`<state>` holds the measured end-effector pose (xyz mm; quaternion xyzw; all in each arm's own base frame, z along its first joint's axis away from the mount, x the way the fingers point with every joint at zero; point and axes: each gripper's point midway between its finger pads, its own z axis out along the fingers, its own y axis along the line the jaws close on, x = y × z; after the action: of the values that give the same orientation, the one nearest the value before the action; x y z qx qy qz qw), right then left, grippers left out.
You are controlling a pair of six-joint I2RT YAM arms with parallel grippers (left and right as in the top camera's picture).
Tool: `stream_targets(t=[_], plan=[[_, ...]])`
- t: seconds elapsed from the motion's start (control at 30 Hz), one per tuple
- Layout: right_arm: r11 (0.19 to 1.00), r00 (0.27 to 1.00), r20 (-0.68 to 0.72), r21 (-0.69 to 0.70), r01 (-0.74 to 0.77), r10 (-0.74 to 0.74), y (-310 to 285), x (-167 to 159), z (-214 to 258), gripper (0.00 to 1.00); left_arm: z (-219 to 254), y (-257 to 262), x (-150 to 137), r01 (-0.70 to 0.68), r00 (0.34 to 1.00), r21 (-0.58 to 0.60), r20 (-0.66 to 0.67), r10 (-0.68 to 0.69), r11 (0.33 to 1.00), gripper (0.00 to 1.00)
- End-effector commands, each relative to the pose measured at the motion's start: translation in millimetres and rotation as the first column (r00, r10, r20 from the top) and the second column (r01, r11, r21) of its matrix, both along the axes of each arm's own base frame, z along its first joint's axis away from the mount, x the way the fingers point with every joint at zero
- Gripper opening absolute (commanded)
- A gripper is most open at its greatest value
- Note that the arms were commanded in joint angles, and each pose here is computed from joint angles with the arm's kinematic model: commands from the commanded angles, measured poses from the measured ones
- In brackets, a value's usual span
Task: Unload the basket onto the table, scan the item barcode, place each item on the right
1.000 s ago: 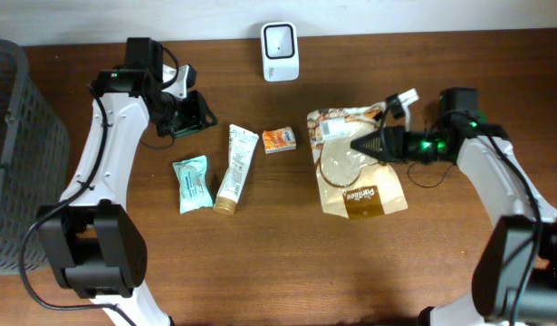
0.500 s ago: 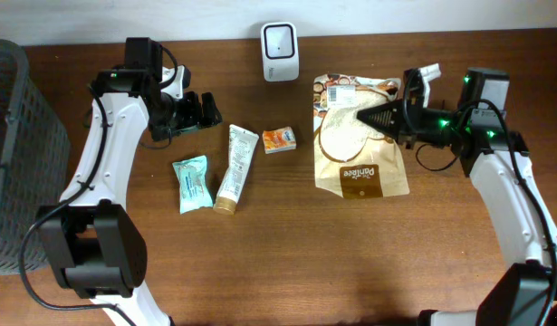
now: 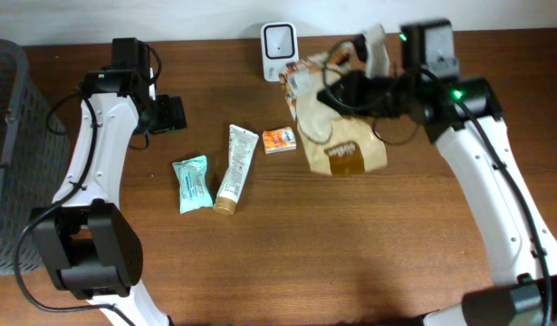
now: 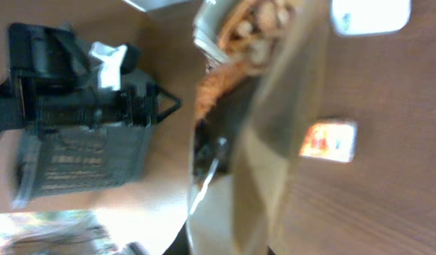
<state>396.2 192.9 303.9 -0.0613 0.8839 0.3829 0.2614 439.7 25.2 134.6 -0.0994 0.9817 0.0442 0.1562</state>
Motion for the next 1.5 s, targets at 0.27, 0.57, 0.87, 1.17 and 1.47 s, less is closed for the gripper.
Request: stream_targets(t=[0.27, 0.57, 0.87, 1.17, 1.47], plan=[[0.666, 0.815, 0.576, -0.635, 0.390, 0.072, -2.3, 127.7, 2.7, 0.04, 6.5, 6.3, 0.5, 0.001, 1.000, 0.042, 0.012, -0.001, 0.999, 0.99], [0.377, 0.714, 0.622, -0.776, 0.506, 0.322, 29.9, 183.4, -45.3, 0.04, 6.5, 6.3, 0.5, 0.000, 1.000, 0.042, 0.012, -0.001, 0.999, 0.99], [0.356, 0.761, 0.604, -0.783, 0.511, 0.236, 21.9, 181.2, -67.9, 0.04, 6.5, 6.3, 0.5, 0.000, 1.000, 0.042, 0.012, -0.001, 0.999, 0.99], [0.621, 0.912, 0.406, -0.702, 0.349, -0.053, 11.2, 122.7, -83.5, 0.04, 6.5, 6.3, 0.5, 0.000, 1.000, 0.042, 0.012, -0.001, 0.999, 0.99], [0.898, 0.996, 0.081, -0.439, 0.011, 0.027, 1.6, 77.3, -85.0, 0.04, 6.5, 6.3, 0.5, 0.001, 1.000, 0.042, 0.012, -0.001, 0.999, 0.99]])
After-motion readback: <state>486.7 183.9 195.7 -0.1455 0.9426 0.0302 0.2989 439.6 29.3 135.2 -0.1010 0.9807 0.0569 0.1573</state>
